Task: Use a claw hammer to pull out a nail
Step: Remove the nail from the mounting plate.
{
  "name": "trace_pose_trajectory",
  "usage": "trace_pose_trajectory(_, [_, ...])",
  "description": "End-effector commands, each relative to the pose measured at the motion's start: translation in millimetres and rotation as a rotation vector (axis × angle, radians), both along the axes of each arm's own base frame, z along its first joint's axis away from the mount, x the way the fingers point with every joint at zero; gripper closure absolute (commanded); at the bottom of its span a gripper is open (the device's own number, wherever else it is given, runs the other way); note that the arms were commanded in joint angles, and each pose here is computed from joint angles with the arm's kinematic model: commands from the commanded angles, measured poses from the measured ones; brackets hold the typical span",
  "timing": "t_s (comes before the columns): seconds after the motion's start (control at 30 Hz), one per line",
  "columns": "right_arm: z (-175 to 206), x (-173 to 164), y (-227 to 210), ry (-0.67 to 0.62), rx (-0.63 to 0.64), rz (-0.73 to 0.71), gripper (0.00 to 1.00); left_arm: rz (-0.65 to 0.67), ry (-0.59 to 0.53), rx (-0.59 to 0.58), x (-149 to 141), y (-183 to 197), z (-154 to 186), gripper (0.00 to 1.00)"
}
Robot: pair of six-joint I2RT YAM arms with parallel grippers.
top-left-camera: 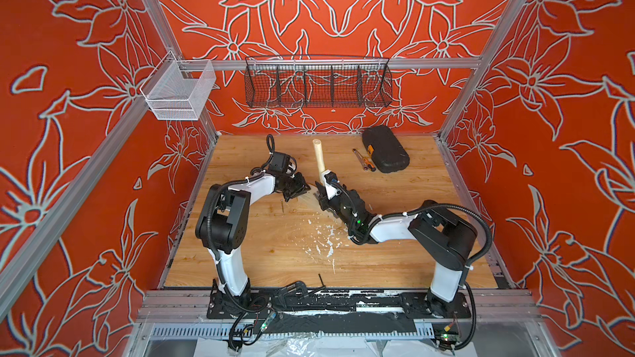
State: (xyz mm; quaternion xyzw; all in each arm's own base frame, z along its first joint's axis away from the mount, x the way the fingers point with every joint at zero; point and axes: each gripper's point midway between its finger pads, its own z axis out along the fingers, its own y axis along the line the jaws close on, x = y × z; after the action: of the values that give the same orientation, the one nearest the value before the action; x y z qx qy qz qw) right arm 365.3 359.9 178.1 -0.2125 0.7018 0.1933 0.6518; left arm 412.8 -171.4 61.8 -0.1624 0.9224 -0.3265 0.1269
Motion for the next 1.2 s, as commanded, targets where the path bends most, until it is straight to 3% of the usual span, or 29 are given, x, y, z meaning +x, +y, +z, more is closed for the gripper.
trace_pose_trajectory(0.0, [74.8,1.2,4.6,-0.117,0.108,0.024,1.00,0.047,0.289,0.190,-58.1,33.6,-83.1,0.76])
trace_pose_trajectory(0.4, [135.5,-2.9,1.0,-0.178,0.175,0.047,1.00,0.049,0.289,0.188,-58.0,33.5,-84.2,0.76])
trace_pose_trajectory(0.97, [180.6,-8.2,-3.5,-0.228,0.240,0.073,1.00,0.053,0.289,0.197,-60.2,35.4,-81.6,0.76])
trace_pose_trajectory(1.17, [182.9,1.0,-1.5,-0.185,0.252,0.084,1.00,0.059,0.289,0.200,-61.3,36.5,-84.0,0.76])
